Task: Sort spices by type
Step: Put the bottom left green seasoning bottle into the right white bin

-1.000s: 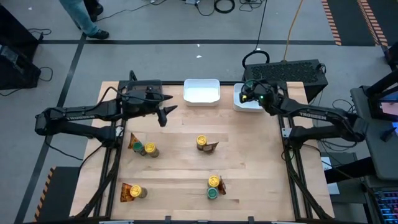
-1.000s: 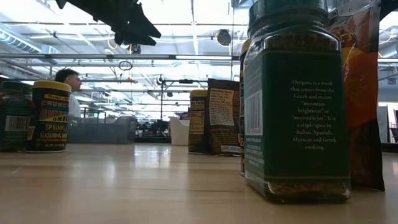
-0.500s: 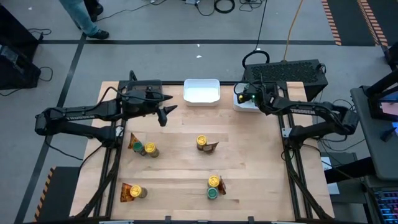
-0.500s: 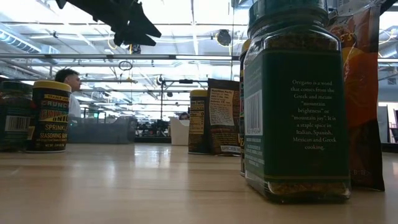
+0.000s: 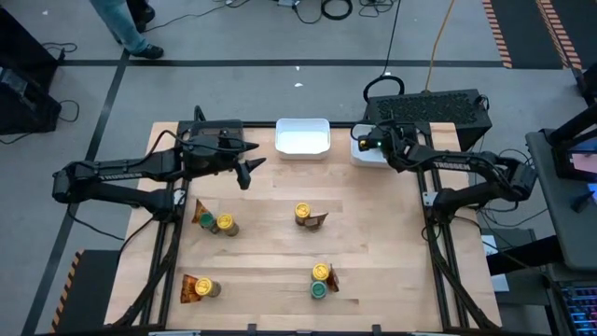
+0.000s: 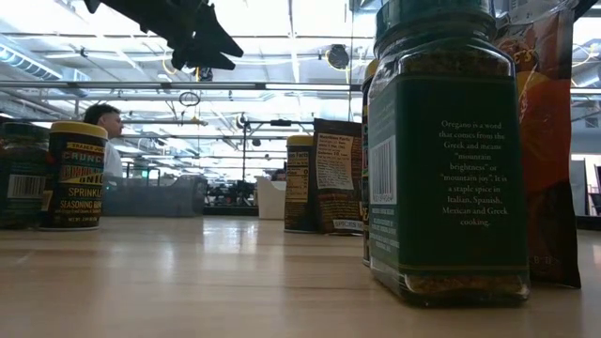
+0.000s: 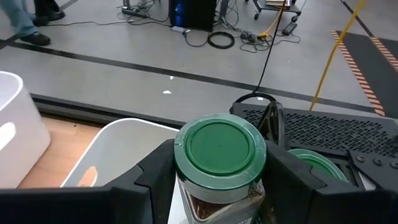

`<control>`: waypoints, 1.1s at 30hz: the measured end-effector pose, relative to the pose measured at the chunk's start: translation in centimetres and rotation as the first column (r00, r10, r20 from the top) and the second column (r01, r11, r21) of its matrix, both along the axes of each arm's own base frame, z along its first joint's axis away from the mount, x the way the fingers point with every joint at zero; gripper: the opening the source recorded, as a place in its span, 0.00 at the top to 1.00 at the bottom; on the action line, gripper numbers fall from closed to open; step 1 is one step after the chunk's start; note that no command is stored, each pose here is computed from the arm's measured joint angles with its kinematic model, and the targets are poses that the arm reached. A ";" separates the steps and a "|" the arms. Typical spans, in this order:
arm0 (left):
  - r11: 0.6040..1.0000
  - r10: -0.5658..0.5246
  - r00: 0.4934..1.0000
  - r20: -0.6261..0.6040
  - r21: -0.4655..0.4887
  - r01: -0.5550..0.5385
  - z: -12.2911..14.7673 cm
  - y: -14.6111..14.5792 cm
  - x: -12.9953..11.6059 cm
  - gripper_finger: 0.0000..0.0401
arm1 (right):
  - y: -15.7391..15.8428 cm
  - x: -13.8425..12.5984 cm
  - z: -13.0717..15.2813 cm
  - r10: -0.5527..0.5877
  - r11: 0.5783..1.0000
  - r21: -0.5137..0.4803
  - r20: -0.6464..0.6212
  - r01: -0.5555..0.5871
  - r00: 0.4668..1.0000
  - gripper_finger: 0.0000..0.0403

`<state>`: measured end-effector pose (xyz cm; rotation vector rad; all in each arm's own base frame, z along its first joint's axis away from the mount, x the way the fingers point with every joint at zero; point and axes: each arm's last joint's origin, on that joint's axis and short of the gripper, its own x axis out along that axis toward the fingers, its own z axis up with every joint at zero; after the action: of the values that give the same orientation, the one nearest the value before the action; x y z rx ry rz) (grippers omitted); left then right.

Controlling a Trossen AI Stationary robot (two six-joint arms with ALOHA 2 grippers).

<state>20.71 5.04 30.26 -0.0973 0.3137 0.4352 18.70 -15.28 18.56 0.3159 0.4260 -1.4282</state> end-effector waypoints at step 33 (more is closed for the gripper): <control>0.999 0.008 1.000 0.015 -0.033 -0.007 0.0 0.0 0.0 0.40 | -1.3 0.6 -2.1 -0.054 0.998 0.026 0.022 0.053 0.998 0.55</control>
<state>20.72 5.02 30.27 -0.1335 0.3056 0.4368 19.34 -16.61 16.47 0.3665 0.4198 -1.4712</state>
